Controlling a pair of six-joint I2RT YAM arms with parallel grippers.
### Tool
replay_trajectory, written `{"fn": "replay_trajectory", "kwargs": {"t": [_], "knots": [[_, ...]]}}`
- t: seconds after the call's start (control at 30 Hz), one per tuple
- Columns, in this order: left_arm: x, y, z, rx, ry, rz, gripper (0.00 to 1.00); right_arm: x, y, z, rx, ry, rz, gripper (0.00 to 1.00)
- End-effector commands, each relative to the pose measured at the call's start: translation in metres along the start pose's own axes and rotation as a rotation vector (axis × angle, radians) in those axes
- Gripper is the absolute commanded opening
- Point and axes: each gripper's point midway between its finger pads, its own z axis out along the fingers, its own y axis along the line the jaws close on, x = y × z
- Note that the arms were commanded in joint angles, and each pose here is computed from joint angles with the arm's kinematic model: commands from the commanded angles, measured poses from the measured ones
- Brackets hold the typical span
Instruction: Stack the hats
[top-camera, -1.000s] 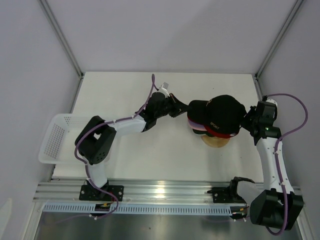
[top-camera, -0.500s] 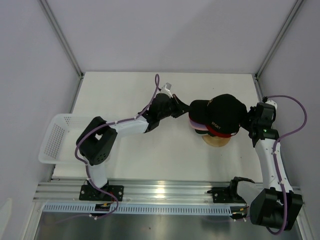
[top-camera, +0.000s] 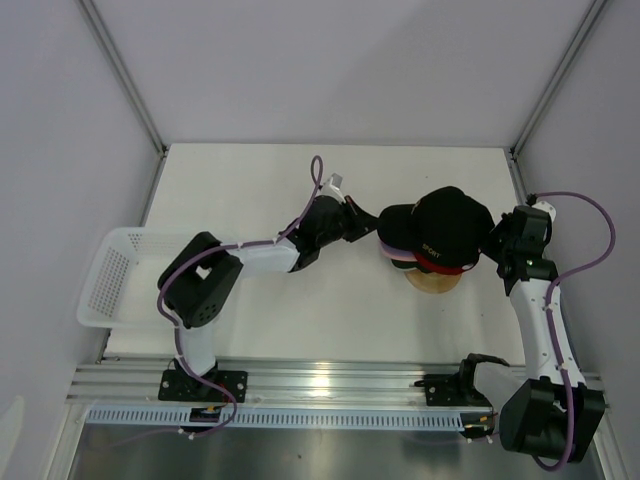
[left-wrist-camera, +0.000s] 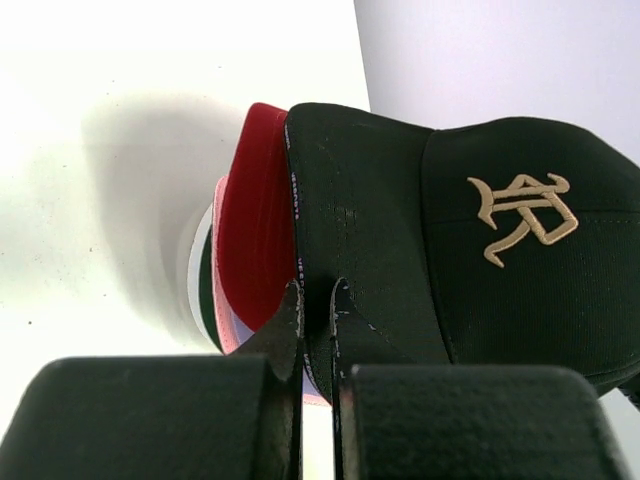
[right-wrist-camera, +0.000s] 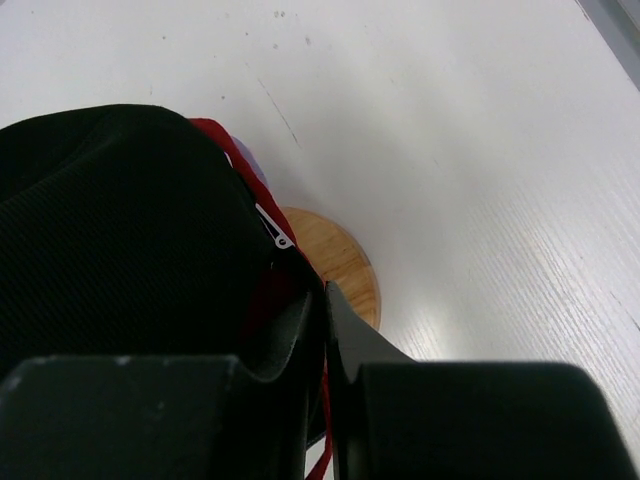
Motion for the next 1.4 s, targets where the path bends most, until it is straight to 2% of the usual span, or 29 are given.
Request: {"fn": "replay_trajectory", "kwargs": {"t": [0.0, 0.17, 0.3, 0.4, 0.47, 0.5, 0.53, 0.6, 0.63, 0.73, 0.8, 0.87, 0.9, 0.93, 1.07, 1.13, 1.23, 1.37], "knots": [[0.053, 0.098, -0.018, -0.296, 0.151, 0.144, 0.01, 0.034, -0.021, 0.001, 0.08, 0.108, -0.001, 0.1], [0.058, 0.104, -0.021, -0.3, 0.168, 0.157, 0.01, 0.038, -0.023, 0.0, 0.09, 0.118, 0.0, 0.12], [0.049, 0.084, -0.022, -0.243, 0.159, 0.222, 0.01, 0.021, -0.015, -0.006, 0.065, 0.076, -0.007, 0.17], [0.043, 0.074, -0.025, -0.231, 0.159, 0.268, 0.01, -0.002, -0.003, -0.013, 0.03, 0.041, -0.031, 0.31], [0.035, 0.064, -0.028, -0.225, 0.152, 0.297, 0.02, -0.007, -0.003, -0.016, 0.047, 0.056, -0.048, 0.45], [0.032, 0.058, -0.029, -0.212, 0.147, 0.324, 0.06, -0.017, -0.001, -0.023, 0.051, 0.051, -0.065, 0.58], [0.027, 0.05, -0.032, -0.2, 0.14, 0.338, 0.15, -0.023, -0.002, -0.026, 0.069, 0.044, -0.073, 0.64], [0.019, 0.042, -0.035, -0.195, 0.121, 0.374, 0.21, -0.042, 0.001, -0.036, 0.083, 0.008, -0.083, 0.75], [0.012, 0.031, -0.041, -0.181, 0.097, 0.382, 0.25, -0.045, -0.004, -0.042, 0.111, 0.001, -0.08, 0.83], [-0.005, 0.014, -0.051, -0.165, 0.045, 0.429, 0.29, -0.063, 0.006, -0.06, 0.073, -0.062, -0.056, 0.92], [-0.023, -0.003, -0.062, -0.161, -0.016, 0.473, 0.32, -0.07, 0.015, -0.074, 0.022, -0.094, -0.049, 0.96], [-0.038, -0.013, -0.071, -0.164, -0.055, 0.521, 0.43, -0.084, 0.022, -0.089, -0.003, -0.139, -0.044, 0.98], [-0.046, -0.024, -0.08, -0.156, -0.077, 0.538, 0.5, -0.088, 0.023, -0.095, -0.007, -0.152, -0.044, 0.98], [-0.053, -0.032, -0.086, -0.151, -0.094, 0.557, 0.64, -0.093, 0.024, -0.103, -0.012, -0.175, -0.047, 0.99], [-0.08, -0.055, -0.115, -0.12, -0.125, 0.633, 0.81, -0.112, 0.034, -0.13, -0.061, -0.251, -0.073, 0.99], [-0.092, -0.078, -0.137, -0.037, -0.137, 0.645, 0.98, -0.114, 0.06, -0.144, -0.213, -0.268, -0.115, 0.99], [-0.103, -0.105, -0.163, 0.073, -0.161, 0.67, 1.0, -0.111, 0.094, -0.155, -0.413, -0.265, -0.163, 0.99], [-0.117, -0.126, -0.188, 0.103, -0.232, 0.714, 0.99, -0.106, 0.125, -0.149, -0.586, -0.208, -0.2, 0.99]]}}
